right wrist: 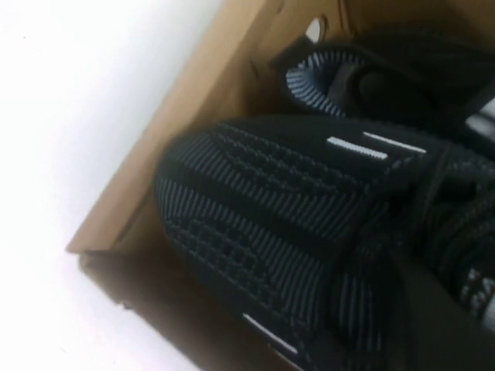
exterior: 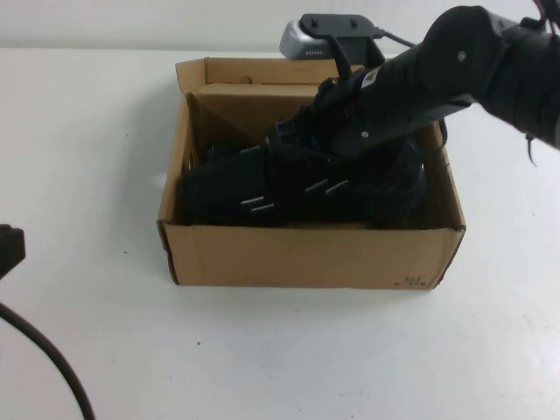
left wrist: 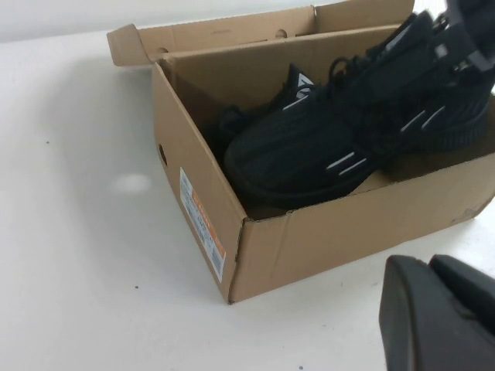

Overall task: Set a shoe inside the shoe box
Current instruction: Place the shoe in the shoe box

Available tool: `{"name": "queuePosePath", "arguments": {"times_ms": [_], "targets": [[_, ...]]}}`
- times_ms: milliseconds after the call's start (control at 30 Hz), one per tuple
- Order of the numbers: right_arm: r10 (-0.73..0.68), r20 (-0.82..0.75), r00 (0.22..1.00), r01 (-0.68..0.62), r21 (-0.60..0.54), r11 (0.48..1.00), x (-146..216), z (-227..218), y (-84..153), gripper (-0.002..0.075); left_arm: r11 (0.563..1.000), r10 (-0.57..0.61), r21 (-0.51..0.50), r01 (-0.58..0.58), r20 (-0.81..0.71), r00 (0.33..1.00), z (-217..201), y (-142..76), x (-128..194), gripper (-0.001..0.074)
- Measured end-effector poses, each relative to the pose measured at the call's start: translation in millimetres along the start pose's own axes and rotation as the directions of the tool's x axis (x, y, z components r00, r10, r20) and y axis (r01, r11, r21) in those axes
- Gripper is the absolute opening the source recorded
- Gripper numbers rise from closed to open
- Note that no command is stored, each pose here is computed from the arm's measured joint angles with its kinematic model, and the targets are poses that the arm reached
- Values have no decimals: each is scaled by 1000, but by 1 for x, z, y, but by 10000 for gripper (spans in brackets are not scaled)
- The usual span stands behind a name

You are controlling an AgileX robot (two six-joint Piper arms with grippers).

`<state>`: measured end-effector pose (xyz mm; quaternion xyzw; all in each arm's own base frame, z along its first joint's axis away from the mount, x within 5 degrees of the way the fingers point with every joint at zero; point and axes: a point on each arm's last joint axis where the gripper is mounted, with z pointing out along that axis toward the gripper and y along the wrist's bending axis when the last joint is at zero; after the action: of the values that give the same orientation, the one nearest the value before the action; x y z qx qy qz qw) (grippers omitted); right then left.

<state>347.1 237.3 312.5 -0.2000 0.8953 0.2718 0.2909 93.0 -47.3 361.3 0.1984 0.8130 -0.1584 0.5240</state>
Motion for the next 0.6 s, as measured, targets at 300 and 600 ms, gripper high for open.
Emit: {"name": "queuePosePath", "arguments": {"times_ms": [300, 600], "targets": [[53, -58, 997, -53, -8, 999, 9, 30, -10, 0, 1000, -2, 0, 2, 0, 1000, 0, 0, 0, -1], [109, -126, 986, -116, -49, 992, 16, 42, -10, 0, 1000, -12, 1, 12, -4, 1000, 0, 0, 0, -1]]}}
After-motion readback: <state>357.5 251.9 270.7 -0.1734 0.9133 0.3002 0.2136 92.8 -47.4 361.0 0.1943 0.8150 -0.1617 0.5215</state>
